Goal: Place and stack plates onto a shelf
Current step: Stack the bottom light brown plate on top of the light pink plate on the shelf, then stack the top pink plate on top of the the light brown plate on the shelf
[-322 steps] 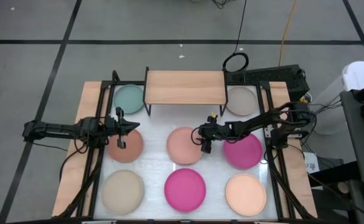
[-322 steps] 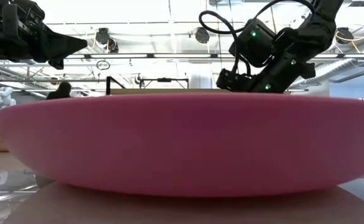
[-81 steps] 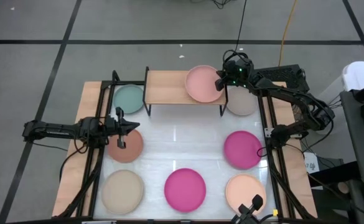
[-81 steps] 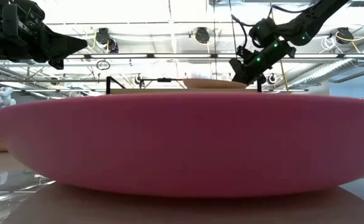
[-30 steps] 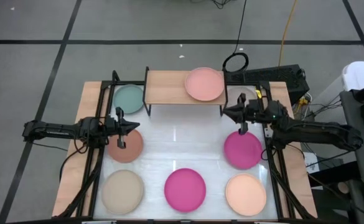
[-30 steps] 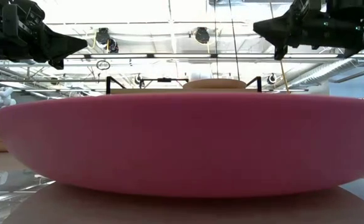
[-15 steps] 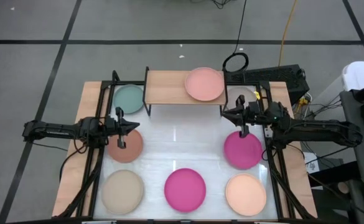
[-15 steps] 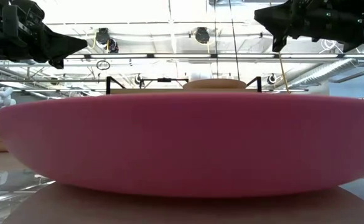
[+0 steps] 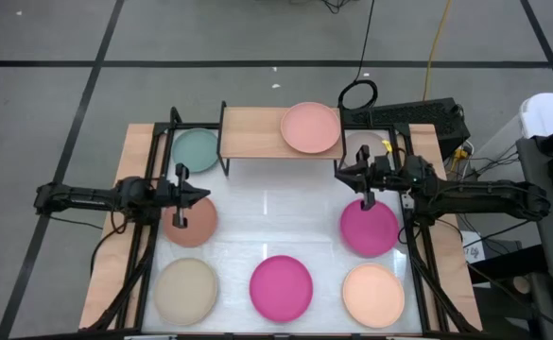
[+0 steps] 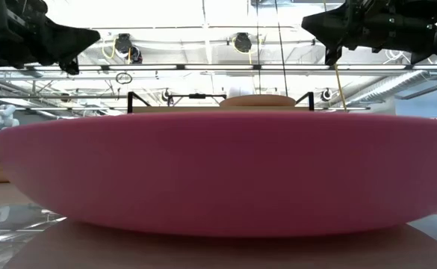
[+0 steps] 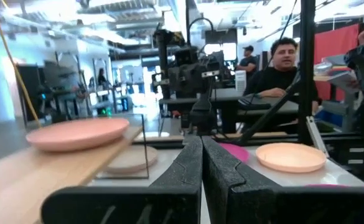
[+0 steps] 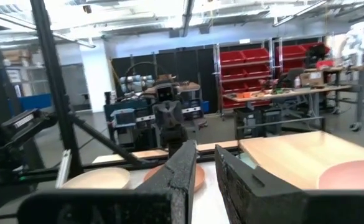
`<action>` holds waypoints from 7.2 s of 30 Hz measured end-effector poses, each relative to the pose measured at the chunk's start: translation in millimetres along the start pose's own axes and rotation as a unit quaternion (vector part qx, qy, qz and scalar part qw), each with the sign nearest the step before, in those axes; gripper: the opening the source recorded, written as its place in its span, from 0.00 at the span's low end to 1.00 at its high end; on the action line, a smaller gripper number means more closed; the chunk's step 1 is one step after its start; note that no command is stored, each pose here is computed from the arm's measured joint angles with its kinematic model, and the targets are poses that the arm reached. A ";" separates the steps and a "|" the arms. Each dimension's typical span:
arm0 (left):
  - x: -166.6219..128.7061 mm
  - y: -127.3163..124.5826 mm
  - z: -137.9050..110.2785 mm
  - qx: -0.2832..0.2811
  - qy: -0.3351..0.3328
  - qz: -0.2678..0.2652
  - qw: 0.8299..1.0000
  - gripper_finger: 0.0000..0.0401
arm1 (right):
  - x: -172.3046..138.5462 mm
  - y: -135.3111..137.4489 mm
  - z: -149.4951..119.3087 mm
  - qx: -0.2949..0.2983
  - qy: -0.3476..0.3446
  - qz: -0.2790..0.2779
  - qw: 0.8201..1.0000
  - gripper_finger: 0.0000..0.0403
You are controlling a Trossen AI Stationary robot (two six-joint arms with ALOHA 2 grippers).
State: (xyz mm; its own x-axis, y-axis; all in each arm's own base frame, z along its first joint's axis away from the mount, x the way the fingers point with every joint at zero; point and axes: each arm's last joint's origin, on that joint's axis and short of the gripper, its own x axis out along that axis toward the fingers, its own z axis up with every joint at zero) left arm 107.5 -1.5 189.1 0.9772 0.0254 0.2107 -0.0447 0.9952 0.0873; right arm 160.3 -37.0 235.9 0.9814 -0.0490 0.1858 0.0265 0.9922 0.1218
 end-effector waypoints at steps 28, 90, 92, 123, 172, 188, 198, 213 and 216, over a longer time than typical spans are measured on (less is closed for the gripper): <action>115.9 -40.8 93.8 0.119 0.397 -0.193 0.889 0.00 | 0.0 0.0 0.7 -0.011 -0.003 0.000 1.000 0.12; 128.3 -100.3 38.0 0.026 0.748 -0.180 0.638 0.02 | 0.0 0.2 -2.3 0.006 0.011 -0.002 1.000 0.12; 133.0 -85.9 64.8 0.041 0.719 -0.116 0.684 0.02 | 0.0 0.4 -1.3 0.005 0.006 -0.001 1.000 0.12; 231.2 169.6 144.5 -0.161 0.265 0.203 0.929 0.02 | -0.3 7.5 11.6 -0.019 -0.061 0.026 0.998 0.12; 262.7 231.9 42.0 -0.199 0.300 0.230 0.904 0.06 | -0.2 7.1 10.2 -0.023 -0.054 0.023 0.998 0.12; 266.4 234.1 40.8 -0.189 0.284 0.227 0.912 0.22 | -0.1 6.9 9.4 -0.026 -0.051 0.021 0.998 0.12; 257.0 224.5 84.9 -0.174 0.237 0.219 0.930 0.22 | 0.0 6.8 9.1 -0.026 -0.049 0.021 0.998 0.12; 191.9 125.9 205.6 -0.002 0.130 0.145 0.981 0.22 | 0.1 6.7 7.4 -0.015 -0.040 0.022 0.999 0.12; 166.4 109.9 212.0 0.006 0.117 0.143 0.983 0.22 | 0.2 6.3 5.8 -0.013 -0.031 0.020 0.999 0.12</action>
State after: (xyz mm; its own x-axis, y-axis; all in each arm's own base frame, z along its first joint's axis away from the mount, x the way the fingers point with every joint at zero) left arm 221.2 92.0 440.2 0.9450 0.3270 -0.0012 -0.3262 0.9428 0.0694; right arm 159.5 -31.4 242.4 0.9679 -0.0146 0.2510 -0.0075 0.9962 0.0871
